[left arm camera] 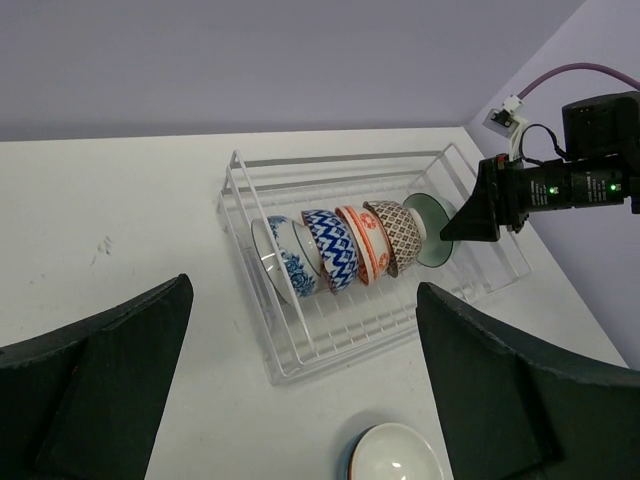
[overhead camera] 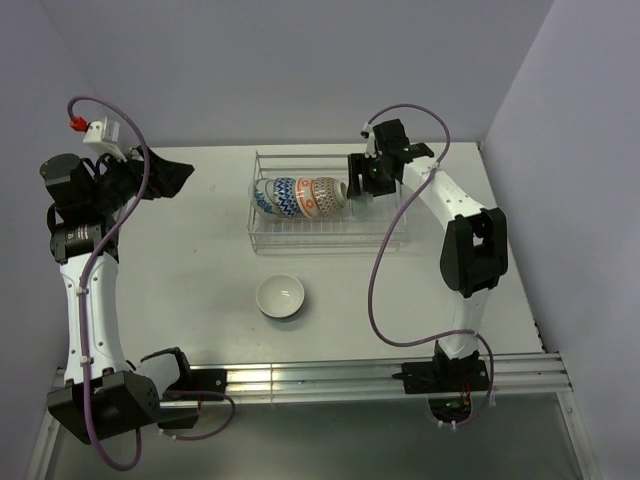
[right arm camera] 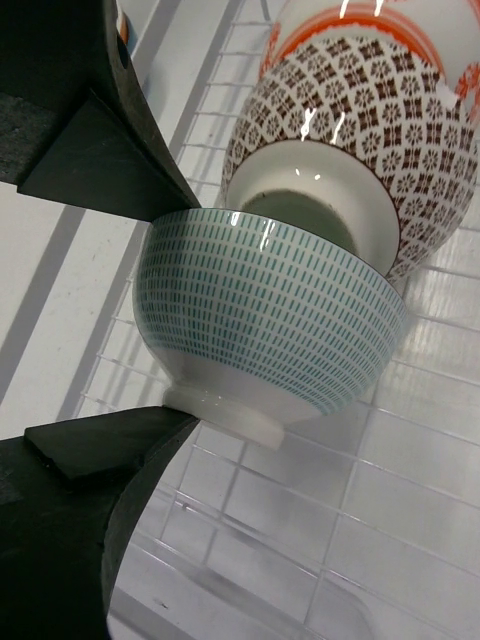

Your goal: Load the bowls into the dish rack

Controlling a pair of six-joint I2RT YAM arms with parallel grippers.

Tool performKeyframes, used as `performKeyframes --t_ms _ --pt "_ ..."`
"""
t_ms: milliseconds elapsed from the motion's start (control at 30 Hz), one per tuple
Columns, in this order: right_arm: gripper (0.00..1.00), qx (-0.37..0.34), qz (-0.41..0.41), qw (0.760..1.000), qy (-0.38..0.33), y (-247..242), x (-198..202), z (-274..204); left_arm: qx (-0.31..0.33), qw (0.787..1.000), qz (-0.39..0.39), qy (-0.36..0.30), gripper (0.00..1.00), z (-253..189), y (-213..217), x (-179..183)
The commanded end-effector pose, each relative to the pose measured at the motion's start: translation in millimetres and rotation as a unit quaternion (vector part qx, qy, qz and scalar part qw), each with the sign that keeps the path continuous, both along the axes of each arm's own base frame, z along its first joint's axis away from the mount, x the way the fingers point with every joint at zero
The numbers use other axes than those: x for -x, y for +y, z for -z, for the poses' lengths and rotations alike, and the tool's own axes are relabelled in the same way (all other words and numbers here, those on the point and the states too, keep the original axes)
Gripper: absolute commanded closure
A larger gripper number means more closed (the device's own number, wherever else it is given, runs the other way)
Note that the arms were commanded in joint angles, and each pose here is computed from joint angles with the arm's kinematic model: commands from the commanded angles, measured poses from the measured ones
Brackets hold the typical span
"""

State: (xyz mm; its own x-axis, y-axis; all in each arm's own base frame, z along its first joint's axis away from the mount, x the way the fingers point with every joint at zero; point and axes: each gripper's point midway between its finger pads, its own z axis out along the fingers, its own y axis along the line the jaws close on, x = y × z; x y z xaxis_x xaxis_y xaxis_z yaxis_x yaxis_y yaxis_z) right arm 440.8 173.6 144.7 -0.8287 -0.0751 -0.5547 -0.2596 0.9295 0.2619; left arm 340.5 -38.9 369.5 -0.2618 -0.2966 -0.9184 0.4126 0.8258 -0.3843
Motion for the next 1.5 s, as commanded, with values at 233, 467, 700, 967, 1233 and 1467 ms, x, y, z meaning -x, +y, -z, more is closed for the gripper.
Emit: performKeyframes --t_ms 233,467,700,967,1233,1467 --pt "1.0 0.028 -0.001 0.999 -0.043 5.7 -19.3 -14.5 -0.009 1.0 0.008 -0.018 0.0 -3.5 -1.8 2.8" --pt "0.68 0.02 -0.004 0.999 -0.03 12.2 -21.4 -11.6 -0.008 1.0 0.011 -0.013 0.0 -0.7 -2.7 2.4" --pt "0.36 0.02 -0.008 0.999 -0.034 15.3 -19.8 -18.5 -0.012 1.0 0.018 -0.009 0.01 4.2 -3.3 3.0" --pt "0.0 0.023 -0.008 0.999 -0.037 17.0 -18.4 -22.6 -0.024 0.999 0.024 0.0 0.01 12.1 -3.4 4.4" --pt "0.0 0.008 -0.017 0.999 -0.043 25.9 -13.9 -37.8 -0.062 0.996 0.06 0.007 0.01 30.8 -9.2 14.5" --pt "0.0 -0.004 -0.024 0.995 -0.096 22.2 -6.6 -84.6 -0.148 0.976 0.159 0.027 0.03 76.1 -20.9 41.5"
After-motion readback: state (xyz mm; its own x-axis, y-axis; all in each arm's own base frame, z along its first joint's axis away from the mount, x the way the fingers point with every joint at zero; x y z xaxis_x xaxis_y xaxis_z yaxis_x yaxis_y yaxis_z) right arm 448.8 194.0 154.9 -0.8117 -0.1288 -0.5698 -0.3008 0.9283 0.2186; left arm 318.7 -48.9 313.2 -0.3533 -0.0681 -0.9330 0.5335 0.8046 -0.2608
